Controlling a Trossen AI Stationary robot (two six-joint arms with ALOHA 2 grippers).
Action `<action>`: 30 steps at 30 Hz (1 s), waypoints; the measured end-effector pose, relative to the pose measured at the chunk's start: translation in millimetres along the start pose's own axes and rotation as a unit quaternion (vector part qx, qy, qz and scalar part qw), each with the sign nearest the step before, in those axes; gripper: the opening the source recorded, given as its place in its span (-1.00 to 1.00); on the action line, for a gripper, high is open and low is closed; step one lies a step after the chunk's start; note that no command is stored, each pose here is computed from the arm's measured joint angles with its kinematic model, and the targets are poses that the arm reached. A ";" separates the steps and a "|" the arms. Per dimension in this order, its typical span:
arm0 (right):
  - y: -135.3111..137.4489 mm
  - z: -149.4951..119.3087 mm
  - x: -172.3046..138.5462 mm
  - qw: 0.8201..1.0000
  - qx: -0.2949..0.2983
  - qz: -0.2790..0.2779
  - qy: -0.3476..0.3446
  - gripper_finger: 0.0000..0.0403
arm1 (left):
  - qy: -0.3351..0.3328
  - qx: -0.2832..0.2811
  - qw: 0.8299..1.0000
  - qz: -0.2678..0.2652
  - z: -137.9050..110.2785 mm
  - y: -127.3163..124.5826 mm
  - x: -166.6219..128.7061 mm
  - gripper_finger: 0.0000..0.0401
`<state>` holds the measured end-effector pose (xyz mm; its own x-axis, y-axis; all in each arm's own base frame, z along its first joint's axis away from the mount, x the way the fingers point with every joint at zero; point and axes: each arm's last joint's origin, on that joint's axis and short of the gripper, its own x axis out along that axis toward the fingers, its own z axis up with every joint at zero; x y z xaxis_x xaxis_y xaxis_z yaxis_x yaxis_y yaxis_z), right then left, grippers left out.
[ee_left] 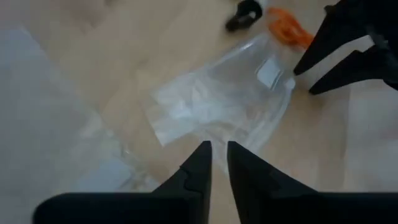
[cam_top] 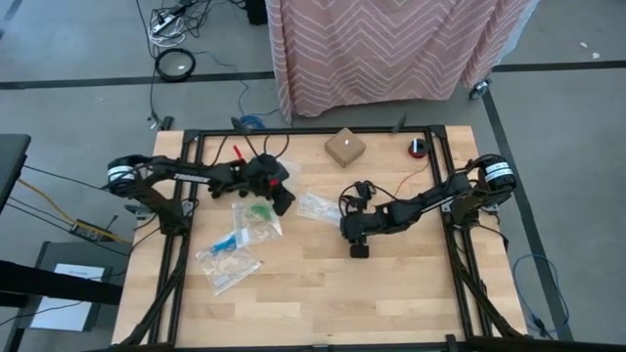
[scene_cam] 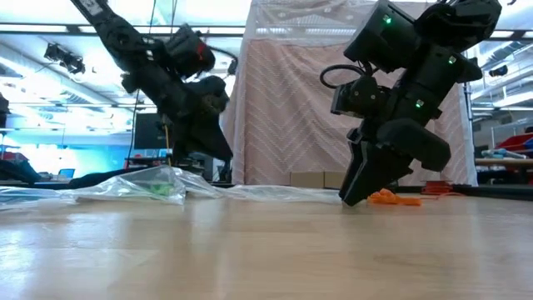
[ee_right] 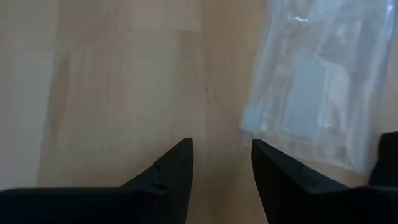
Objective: Sort rubber bands
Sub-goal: Open the transparent zip bag
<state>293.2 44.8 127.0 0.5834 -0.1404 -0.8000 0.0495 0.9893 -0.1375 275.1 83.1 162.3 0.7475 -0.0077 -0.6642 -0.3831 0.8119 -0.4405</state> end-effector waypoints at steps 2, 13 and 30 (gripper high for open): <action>0.3 -0.1 0.0 1.000 0.000 0.005 0.001 -0.25 | 0.012 -0.027 0.999 -0.020 -2.6 1.7 8.5 -0.61; -0.6 4.0 -6.7 1.000 0.028 0.003 -0.013 -0.25 | 0.047 -0.114 0.992 -0.030 -14.4 12.6 36.0 -0.29; 1.1 6.3 -7.3 0.999 0.024 -0.017 -0.029 -0.25 | 0.033 -0.174 0.983 -0.053 -18.1 19.7 60.6 -0.40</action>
<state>294.2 47.2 136.4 0.6274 -0.1722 -0.7595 0.1071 0.9851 -0.1349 303.1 88.1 102.4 0.7604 -0.1286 -0.6366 -0.4768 0.5550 -0.6816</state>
